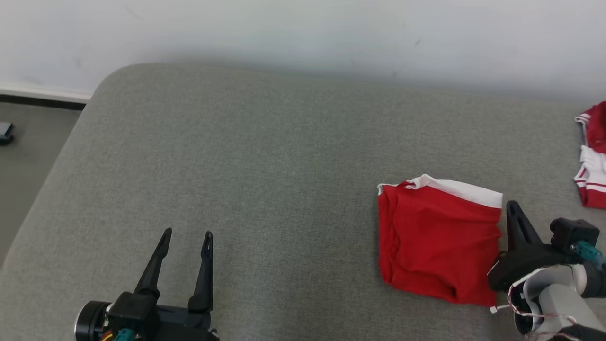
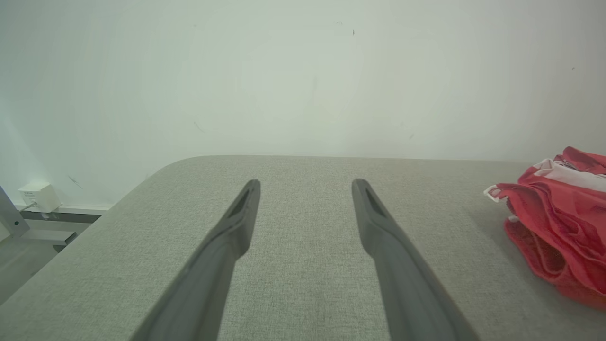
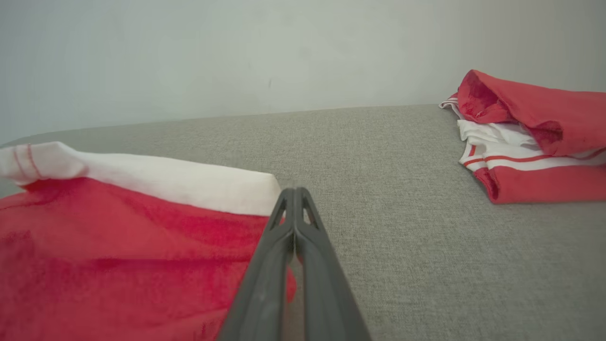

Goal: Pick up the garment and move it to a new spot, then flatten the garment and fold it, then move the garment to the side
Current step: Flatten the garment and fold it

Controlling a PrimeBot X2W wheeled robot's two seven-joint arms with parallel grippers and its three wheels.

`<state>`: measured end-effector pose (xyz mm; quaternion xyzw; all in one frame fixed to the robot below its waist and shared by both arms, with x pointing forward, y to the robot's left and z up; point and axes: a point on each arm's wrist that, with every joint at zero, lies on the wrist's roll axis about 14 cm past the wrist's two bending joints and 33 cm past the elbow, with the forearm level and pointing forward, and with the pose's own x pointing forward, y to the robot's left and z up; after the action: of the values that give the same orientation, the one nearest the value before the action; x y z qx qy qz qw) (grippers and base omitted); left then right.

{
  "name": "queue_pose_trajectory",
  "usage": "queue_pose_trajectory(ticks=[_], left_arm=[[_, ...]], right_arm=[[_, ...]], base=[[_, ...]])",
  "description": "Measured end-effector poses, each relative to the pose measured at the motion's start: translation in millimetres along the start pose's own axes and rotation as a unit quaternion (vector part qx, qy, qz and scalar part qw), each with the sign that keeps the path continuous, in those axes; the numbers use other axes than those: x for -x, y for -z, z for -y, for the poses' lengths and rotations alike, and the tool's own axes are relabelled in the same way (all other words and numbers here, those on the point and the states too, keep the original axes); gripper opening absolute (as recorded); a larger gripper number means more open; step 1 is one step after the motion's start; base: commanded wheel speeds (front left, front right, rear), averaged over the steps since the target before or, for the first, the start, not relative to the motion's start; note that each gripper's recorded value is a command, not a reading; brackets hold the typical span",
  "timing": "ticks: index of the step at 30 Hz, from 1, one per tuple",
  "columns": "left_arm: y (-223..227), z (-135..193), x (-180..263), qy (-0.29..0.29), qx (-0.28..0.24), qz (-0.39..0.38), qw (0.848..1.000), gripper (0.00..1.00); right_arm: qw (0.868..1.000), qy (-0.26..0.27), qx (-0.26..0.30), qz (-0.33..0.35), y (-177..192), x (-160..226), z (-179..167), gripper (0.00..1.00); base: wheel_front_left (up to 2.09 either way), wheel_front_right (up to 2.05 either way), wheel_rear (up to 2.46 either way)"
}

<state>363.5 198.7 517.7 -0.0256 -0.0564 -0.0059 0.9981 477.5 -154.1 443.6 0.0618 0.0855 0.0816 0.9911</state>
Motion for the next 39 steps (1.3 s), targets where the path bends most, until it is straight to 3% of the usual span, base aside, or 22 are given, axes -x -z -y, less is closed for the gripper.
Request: queue_pose_trajectory(ticks=[8, 18, 27, 32, 39], left_arm=[[3.1, -9.4, -3.8, -0.014, -0.004, -0.006, 1.000, 1.00], [5.0, -28.6, 3.1, -0.045, -0.009, -0.014, 0.999, 1.00], [3.2, -34.9, 8.2, -0.060, -0.002, -0.011, 0.998, 1.00], [3.1, -28.7, 6.3, -0.052, 0.004, -0.010, 0.999, 1.00], [3.9, -22.9, 2.3, -0.044, 0.007, -0.009, 0.999, 1.00]], right_arm=[[0.999, -0.008, 0.002, -0.042, 20.2, -32.0, -14.0, 0.00], [0.995, -0.086, -0.017, -0.052, 29.4, -60.6, -94.3, 0.00], [0.985, -0.164, -0.019, -0.049, 34.6, -44.2, -155.5, 0.00], [0.980, -0.186, -0.040, -0.056, 40.9, -30.1, -170.0, 0.00], [0.980, -0.190, -0.060, -0.017, 15.1, -26.0, -170.4, 0.00]], base=[[0.00, 0.00, 0.00], [0.00, 0.00, 0.00], [0.00, 0.00, 0.00], [0.00, 0.00, 0.00], [0.00, 0.00, 0.00]])
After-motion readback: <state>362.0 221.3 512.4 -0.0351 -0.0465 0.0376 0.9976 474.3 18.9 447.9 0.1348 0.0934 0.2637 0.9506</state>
